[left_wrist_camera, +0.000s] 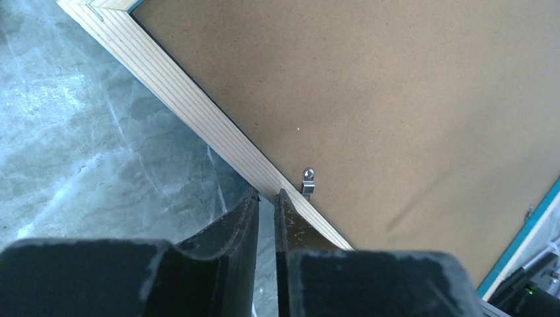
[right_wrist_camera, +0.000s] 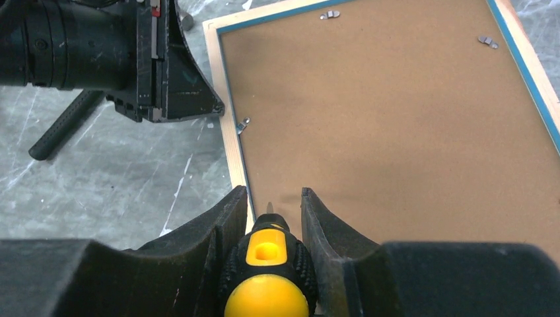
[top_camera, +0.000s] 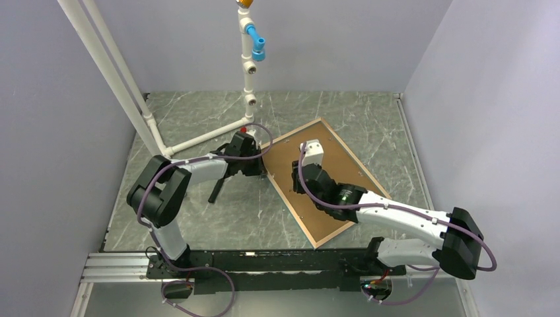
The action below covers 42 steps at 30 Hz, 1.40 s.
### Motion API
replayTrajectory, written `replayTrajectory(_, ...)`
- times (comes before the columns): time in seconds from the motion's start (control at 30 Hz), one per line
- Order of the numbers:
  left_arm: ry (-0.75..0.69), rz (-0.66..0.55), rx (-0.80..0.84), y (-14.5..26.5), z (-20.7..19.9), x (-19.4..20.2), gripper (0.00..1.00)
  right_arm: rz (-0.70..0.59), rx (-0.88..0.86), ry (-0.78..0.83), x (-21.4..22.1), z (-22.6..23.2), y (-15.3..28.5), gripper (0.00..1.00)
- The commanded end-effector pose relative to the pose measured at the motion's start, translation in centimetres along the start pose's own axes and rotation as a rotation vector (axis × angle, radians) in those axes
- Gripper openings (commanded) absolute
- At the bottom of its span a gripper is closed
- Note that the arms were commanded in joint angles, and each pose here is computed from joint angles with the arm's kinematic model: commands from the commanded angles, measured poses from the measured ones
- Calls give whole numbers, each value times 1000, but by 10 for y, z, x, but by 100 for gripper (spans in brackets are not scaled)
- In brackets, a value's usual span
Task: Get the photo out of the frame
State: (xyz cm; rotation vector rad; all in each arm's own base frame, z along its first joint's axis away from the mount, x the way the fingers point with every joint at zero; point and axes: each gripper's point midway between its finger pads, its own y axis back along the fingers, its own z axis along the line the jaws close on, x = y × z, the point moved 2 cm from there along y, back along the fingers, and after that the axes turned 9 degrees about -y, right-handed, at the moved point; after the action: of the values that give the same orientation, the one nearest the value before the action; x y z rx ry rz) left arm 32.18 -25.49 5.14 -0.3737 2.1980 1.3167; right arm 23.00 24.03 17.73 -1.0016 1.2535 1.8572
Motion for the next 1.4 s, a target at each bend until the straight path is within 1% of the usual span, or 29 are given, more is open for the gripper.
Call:
replayTrajectory(0.0,-20,98,65,-4,4,29,0,-14,-60,-6,-13,12,4,0)
replayTrajectory(0.03,-19,80,88,-2,0,27,2,-11,-52,-2,-11,9,4,0)
replayTrajectory(0.07,-17,56,106,1,-4,22,7,-7,-44,1,-8,6,6,0)
replayTrajectory(0.2,34,0,130,14,-10,17,37,-19,-54,3,-8,1,12,0)
replayTrajectory(0.23,50,-14,136,17,-12,16,41,-23,-64,2,-9,1,12,0)
replayTrajectory(0.33,115,-51,162,22,-15,20,52,-39,-80,3,-10,4,10,0)
replayTrajectory(0.4,168,-91,173,25,-16,19,56,-51,-66,-3,-13,3,5,0)
replayTrajectory(0.47,229,-128,156,28,-13,18,56,-58,-65,-9,-16,5,1,0)
replayTrajectory(0.57,281,-160,107,31,-5,15,57,-71,-62,-21,-23,9,-4,0)
replayTrajectory(0.7,345,-124,-7,27,4,8,60,-96,-61,-64,-36,17,-16,0)
replayTrajectory(0.77,403,-114,-63,26,8,4,57,-99,-55,-66,-42,23,-24,0)
replayTrajectory(0.87,433,-148,-80,24,9,-6,51,-131,-52,-69,-53,34,-39,0)
replayTrajectory(0.97,437,-125,-100,19,12,-1,52,-136,-49,-40,-60,47,-56,0)
replayTrajectory(1.13,373,-60,-110,2,14,1,53,-116,-44,6,-53,57,-77,0)
replayTrajectory(1.37,374,-29,-133,-4,20,13,48,-63,-68,24,-33,61,-87,0)
